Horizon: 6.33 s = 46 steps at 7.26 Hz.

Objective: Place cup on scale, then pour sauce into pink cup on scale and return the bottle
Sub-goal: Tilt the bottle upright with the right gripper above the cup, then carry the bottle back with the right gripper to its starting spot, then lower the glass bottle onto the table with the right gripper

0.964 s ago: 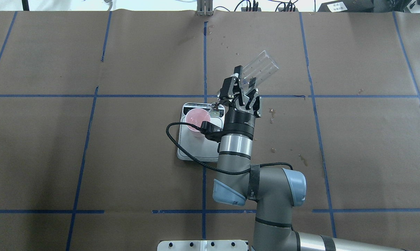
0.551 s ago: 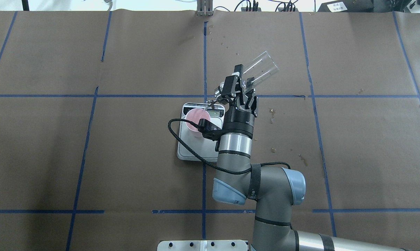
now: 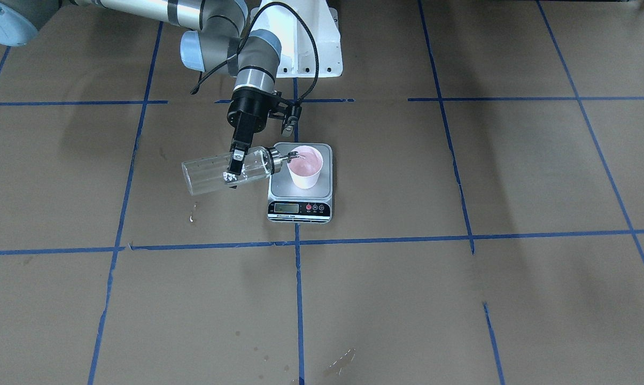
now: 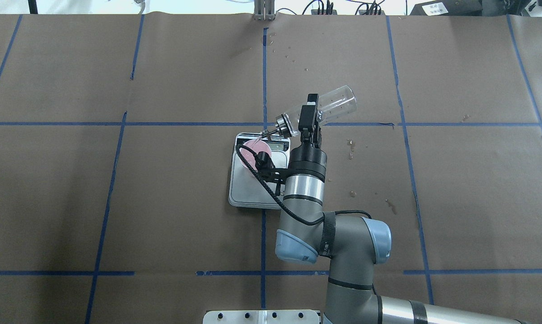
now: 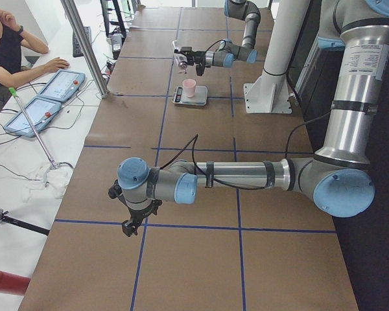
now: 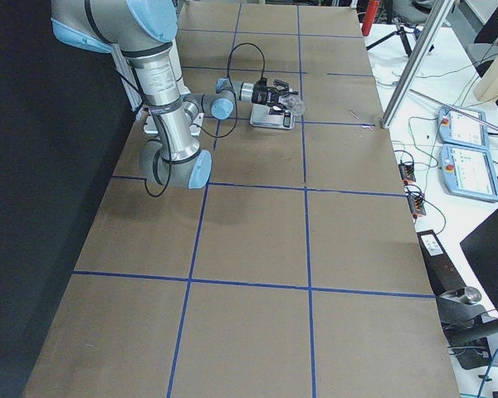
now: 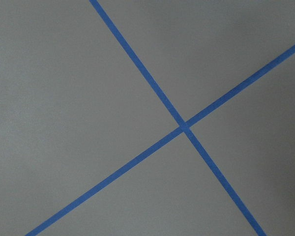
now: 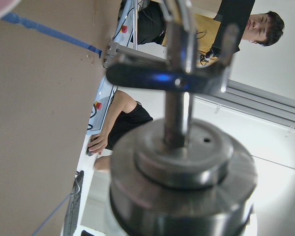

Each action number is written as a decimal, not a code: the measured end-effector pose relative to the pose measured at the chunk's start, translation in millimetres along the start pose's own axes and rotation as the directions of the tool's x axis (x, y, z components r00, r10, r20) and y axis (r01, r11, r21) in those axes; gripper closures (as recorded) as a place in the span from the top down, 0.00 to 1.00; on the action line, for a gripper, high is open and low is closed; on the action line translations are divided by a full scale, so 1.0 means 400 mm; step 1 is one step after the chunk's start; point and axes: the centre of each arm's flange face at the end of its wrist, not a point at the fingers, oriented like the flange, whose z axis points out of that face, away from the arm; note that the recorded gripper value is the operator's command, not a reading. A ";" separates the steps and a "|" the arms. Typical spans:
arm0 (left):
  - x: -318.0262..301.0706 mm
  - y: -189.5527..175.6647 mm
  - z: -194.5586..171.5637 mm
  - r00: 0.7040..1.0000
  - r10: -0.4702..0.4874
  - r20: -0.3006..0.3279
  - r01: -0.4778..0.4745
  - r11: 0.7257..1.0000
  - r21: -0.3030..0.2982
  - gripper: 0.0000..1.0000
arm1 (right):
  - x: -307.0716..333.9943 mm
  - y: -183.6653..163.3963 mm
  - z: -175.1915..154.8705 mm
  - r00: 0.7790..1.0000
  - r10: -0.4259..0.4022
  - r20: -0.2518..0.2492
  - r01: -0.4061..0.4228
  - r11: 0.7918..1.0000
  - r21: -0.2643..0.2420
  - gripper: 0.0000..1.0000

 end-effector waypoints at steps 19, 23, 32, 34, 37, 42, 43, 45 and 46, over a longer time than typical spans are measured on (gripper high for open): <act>0.022 -0.057 -0.078 0.999 0.033 0.035 -0.035 0.998 0.046 1.00 | 0.159 0.535 0.252 -0.123 0.992 0.033 -0.821 -0.083 -0.565 0.00; 0.030 -0.065 -0.101 0.998 0.042 0.046 -0.044 0.997 0.059 1.00 | 0.042 0.601 0.270 -0.171 0.980 -0.106 -0.770 -0.200 -0.606 0.00; 0.029 -0.066 -0.104 0.998 0.042 0.047 -0.045 0.997 0.061 1.00 | -0.119 0.581 0.123 -0.116 0.989 -0.087 -0.828 -0.145 -0.541 0.00; 0.030 -0.067 -0.105 0.998 0.043 0.048 -0.046 0.997 0.062 1.00 | -0.147 0.585 0.125 -0.096 0.991 -0.090 -0.816 -0.130 -0.563 0.00; 0.034 -0.071 -0.111 0.998 0.048 0.051 -0.051 0.996 0.067 1.00 | -0.161 0.589 0.124 -0.090 0.992 -0.090 -0.794 -0.126 -0.595 0.00; 0.041 -0.078 -0.121 0.997 0.051 0.056 -0.055 0.996 0.072 1.00 | -0.171 0.602 0.124 -0.077 0.993 -0.093 -0.790 -0.118 -0.602 0.49; 0.041 -0.078 -0.121 0.997 0.050 0.056 -0.054 0.996 0.073 1.00 | -0.171 0.602 0.124 -0.076 0.993 -0.091 -0.790 -0.116 -0.602 0.65; 0.041 -0.079 -0.121 0.997 0.050 0.056 -0.054 0.996 0.073 1.00 | -0.169 0.601 0.124 -0.076 0.993 -0.089 -0.791 -0.114 -0.601 0.96; 0.042 -0.079 -0.121 0.997 0.050 0.056 -0.054 0.996 0.073 1.00 | -0.169 0.601 0.124 -0.076 0.993 -0.089 -0.792 -0.114 -0.600 0.99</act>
